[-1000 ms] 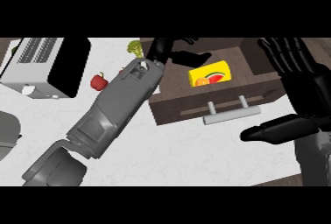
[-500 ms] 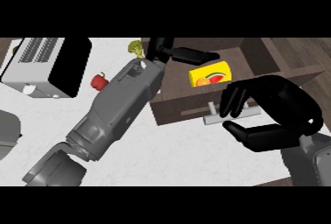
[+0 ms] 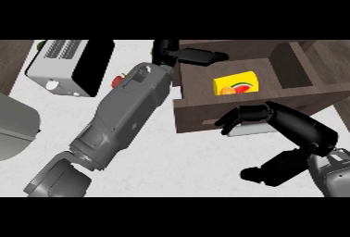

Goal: Pick up the cup, place it into the drawer and close the drawer

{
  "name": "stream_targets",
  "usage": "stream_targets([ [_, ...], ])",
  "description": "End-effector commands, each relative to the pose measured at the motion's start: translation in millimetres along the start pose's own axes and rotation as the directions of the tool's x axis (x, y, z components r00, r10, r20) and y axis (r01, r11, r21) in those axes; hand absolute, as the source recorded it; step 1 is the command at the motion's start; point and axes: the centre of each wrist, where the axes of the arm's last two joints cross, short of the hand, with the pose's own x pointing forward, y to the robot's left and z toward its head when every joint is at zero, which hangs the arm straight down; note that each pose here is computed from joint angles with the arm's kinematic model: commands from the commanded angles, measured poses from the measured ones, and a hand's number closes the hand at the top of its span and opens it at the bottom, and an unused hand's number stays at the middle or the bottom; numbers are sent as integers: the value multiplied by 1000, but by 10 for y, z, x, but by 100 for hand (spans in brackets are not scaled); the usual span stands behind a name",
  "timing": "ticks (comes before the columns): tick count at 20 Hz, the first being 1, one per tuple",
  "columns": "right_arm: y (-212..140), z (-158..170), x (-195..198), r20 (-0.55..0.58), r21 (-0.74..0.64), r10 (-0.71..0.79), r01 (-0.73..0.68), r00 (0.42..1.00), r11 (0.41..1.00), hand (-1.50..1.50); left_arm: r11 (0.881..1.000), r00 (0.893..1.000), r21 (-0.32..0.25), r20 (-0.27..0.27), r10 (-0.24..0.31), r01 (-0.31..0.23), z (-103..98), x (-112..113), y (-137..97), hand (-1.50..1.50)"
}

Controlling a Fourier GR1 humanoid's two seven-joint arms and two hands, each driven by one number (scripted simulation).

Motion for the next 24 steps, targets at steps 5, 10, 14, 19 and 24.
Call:
stream_targets([
  [5, 383, -106, -530, -220, -37, 160, -172, 962, 984, -150, 996, 997, 32, 15, 77, -77, 72, -135, 162, -150],
  [10, 579, -285, -1108, -333, 94, 207, -186, 920, 978, -150, 992, 992, 21, 26, 122, -123, 109, -133, 300, -150],
  [14, 469, -404, -1447, -388, 99, 199, -174, 900, 980, 150, 990, 991, 40, 29, 131, -132, 292, -286, 422, -150],
  [19, 212, -561, -1662, -388, -1, 192, -209, 901, 978, 150, 988, 987, 21, 39, 154, -154, 324, -254, 650, -150],
  [24, -308, -506, -1644, -338, -183, 157, -229, 928, 956, 150, 987, 987, 22, 31, 158, -159, 406, -264, 947, -150],
])
